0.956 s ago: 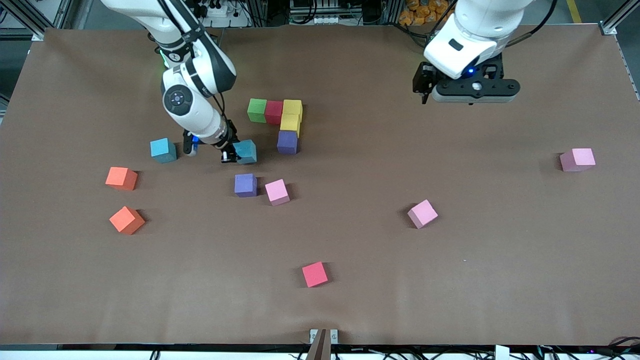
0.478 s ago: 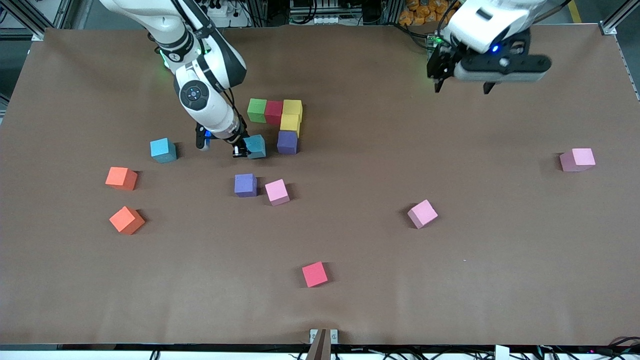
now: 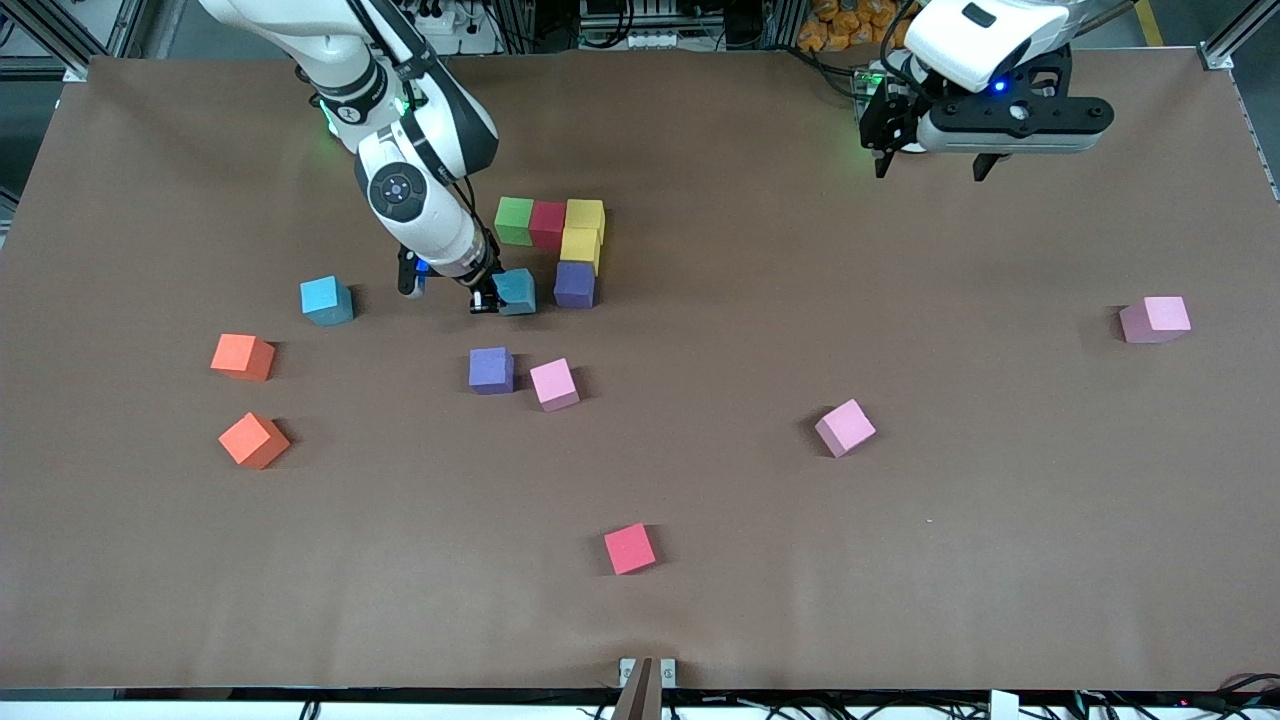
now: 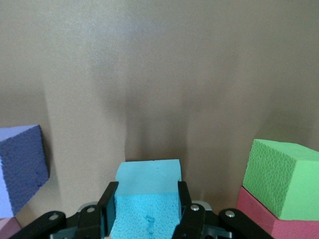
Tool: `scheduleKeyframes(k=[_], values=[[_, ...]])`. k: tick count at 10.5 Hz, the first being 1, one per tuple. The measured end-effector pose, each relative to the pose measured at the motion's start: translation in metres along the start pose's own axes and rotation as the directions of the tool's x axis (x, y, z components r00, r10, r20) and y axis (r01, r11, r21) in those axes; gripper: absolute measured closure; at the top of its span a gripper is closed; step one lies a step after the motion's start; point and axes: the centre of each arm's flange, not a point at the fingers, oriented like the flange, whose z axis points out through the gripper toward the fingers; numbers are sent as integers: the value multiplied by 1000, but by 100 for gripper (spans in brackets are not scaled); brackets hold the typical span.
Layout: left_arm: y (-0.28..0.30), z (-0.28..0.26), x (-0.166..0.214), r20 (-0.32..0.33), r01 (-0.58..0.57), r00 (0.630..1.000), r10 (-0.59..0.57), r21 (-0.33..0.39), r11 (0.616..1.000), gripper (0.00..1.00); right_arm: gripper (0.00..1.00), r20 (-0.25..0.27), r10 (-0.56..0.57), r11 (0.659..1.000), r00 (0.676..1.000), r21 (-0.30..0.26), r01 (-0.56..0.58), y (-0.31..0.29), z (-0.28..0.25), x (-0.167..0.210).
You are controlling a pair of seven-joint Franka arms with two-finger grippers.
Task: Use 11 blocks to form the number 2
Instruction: 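Lower the cyan cube beside the purple cube with the right gripper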
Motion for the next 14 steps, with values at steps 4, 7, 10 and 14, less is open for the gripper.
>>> scheduleKeyframes(k=[4, 7, 10, 14], values=[[1, 1, 0, 1, -2, 1000, 2, 0, 1000, 0, 48, 4, 30, 1000, 1000, 7, -30, 12, 7, -21], [1, 1, 0, 1, -2, 1000, 2, 0, 1000, 0, 48, 3, 49, 999, 999, 6, -49, 15, 8, -24], [1, 1, 0, 2, -2, 1000, 2, 0, 1000, 0, 48, 13, 49, 998, 999, 26, -49, 22, 15, -26], [1, 1, 0, 2, -2, 1000, 2, 1, 1000, 0, 48, 14, 46, 998, 999, 32, -46, 27, 20, -24]])
